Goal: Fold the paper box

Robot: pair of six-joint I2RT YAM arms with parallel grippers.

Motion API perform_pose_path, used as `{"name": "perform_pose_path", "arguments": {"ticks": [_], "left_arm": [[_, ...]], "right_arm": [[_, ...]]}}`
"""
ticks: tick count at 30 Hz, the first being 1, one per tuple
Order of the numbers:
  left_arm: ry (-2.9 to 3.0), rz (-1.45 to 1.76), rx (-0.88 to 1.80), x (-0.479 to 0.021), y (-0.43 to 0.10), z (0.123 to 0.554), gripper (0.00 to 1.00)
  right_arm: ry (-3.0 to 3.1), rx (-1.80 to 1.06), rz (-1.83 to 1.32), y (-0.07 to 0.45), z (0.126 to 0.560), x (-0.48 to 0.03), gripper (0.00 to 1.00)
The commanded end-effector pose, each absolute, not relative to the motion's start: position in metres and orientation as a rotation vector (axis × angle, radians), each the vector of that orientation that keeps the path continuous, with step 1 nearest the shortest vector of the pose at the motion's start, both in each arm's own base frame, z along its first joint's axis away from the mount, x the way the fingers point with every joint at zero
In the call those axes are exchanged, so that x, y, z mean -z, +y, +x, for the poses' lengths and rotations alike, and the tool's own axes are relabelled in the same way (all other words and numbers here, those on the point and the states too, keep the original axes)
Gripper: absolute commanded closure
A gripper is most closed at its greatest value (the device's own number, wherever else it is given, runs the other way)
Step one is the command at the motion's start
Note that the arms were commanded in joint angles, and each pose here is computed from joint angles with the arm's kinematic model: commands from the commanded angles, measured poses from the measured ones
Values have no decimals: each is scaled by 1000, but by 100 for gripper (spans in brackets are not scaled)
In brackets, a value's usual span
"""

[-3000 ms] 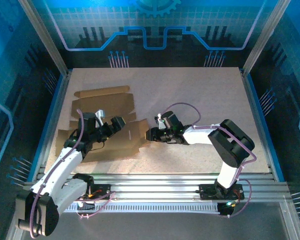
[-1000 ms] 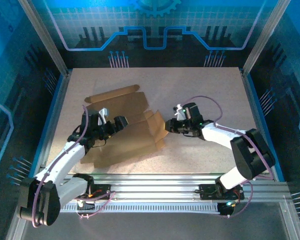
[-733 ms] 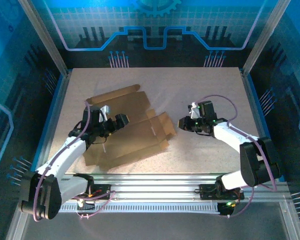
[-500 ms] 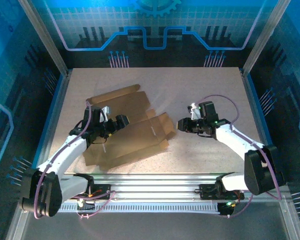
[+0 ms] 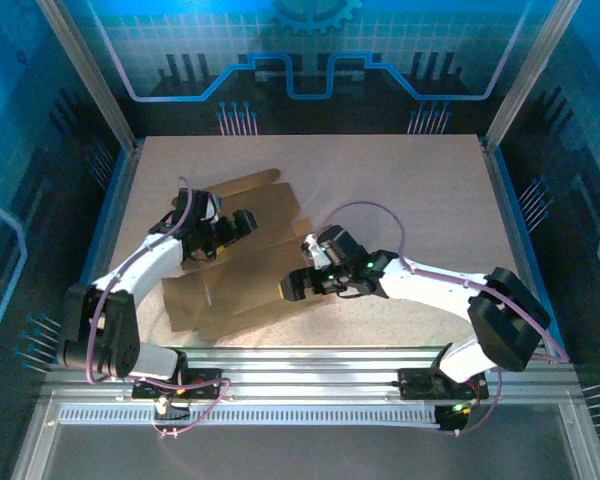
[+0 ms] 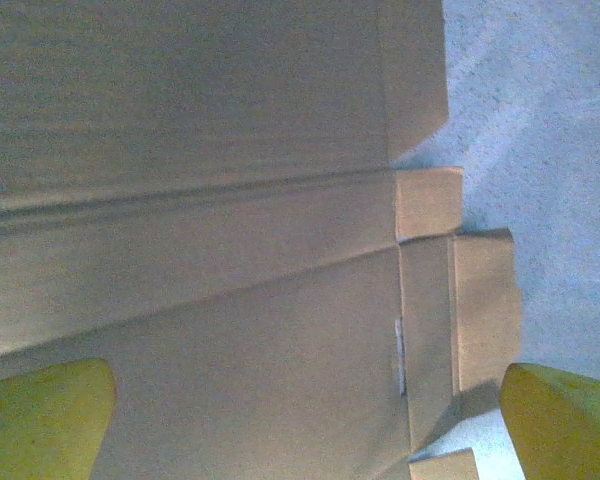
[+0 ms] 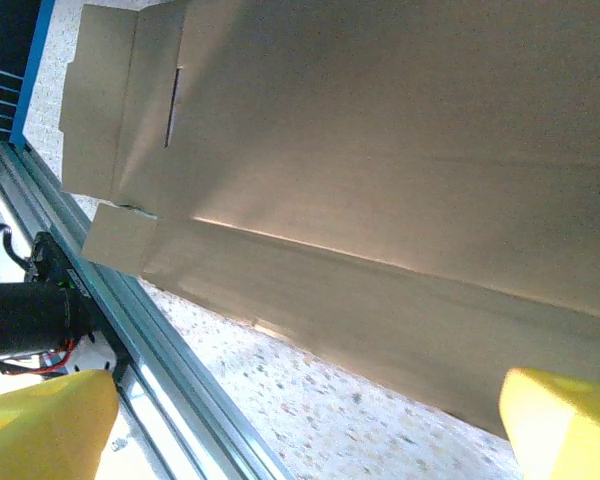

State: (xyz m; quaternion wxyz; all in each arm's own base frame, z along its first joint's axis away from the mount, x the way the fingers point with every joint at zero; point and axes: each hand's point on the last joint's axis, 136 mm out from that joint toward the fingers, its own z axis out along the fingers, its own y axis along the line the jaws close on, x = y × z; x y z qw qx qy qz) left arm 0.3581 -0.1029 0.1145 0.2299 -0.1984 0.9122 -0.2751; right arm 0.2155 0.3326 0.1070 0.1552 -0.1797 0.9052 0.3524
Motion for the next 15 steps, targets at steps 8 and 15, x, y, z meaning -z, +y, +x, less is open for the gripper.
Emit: {"name": "perform_pose_path", "arguments": {"ticks": [8, 15], "left_arm": [[2595, -540, 516, -102, -81, 410, 1], [2707, -543, 377, -77, -71, 430, 0]], "right_arm": [[2637, -916, -449, 366, 218, -95, 0], [2703, -866, -445, 379, 216, -76, 0]]}}
